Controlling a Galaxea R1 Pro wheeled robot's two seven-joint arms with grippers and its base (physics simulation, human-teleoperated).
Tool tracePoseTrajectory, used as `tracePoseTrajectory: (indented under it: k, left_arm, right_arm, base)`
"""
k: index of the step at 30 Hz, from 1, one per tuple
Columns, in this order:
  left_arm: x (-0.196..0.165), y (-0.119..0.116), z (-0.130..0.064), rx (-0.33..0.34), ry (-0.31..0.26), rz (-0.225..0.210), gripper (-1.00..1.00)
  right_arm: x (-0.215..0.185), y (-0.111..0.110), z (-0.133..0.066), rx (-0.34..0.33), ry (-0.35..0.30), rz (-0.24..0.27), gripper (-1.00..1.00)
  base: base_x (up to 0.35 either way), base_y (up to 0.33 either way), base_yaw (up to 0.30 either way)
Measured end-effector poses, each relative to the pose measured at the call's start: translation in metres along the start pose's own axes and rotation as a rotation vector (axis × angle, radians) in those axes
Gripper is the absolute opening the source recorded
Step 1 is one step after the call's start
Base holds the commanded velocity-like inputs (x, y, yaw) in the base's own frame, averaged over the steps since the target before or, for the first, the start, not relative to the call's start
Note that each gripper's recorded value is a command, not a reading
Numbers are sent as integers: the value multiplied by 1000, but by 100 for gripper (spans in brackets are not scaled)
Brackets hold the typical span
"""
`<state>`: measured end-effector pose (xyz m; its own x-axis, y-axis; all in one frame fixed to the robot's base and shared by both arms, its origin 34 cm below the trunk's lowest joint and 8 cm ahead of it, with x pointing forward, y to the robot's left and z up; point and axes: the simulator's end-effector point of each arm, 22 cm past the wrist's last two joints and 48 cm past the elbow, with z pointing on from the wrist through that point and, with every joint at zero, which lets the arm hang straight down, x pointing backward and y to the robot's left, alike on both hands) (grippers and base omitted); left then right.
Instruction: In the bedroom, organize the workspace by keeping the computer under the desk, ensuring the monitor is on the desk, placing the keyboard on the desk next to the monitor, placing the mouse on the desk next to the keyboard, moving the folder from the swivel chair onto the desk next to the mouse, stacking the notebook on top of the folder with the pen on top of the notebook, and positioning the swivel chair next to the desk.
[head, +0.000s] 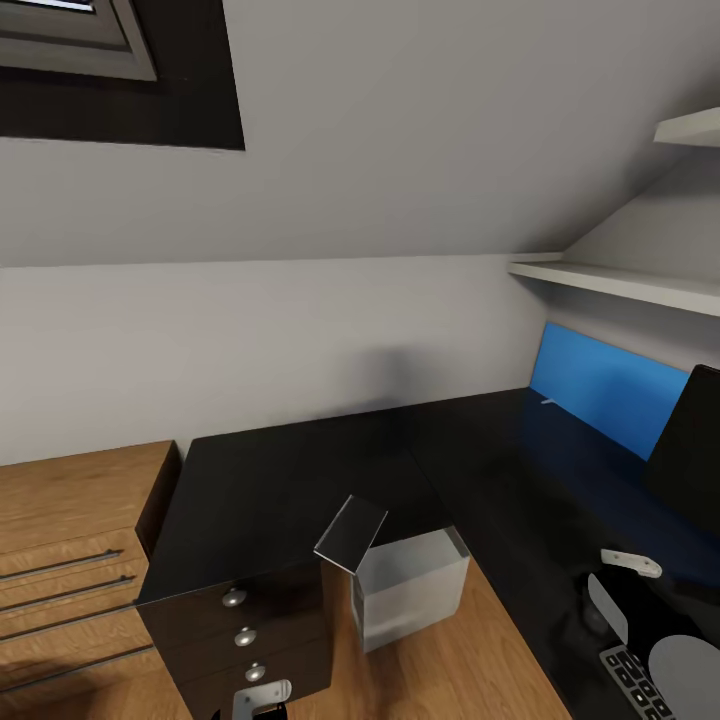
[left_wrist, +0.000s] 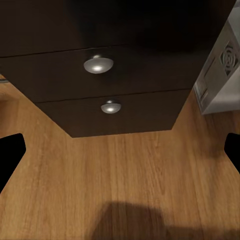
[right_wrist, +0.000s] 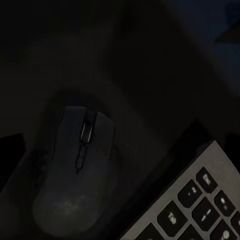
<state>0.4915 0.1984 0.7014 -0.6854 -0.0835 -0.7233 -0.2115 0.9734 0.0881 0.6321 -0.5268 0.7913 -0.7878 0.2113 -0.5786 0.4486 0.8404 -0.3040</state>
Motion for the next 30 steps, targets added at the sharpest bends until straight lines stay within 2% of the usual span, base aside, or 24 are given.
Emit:
tracePoseTrajectory:
  k: [17, 21, 30]
  left_arm:
    - [1, 0, 0, -1, 2, 0, 100]
    - [6, 6, 2, -15, 9, 11, 100]
    - [8, 8, 3, -20, 12, 15, 100]
  right_arm:
    - [-7, 3, -2, -6, -16, 5, 100]
    - [-35, 11, -12, -25, -84, 25, 100]
    - [-48, 25, -20, -48, -117, 35, 100]
  base:
    - [0, 0, 0]
    - [0, 0, 0]
    - [0, 0, 0]
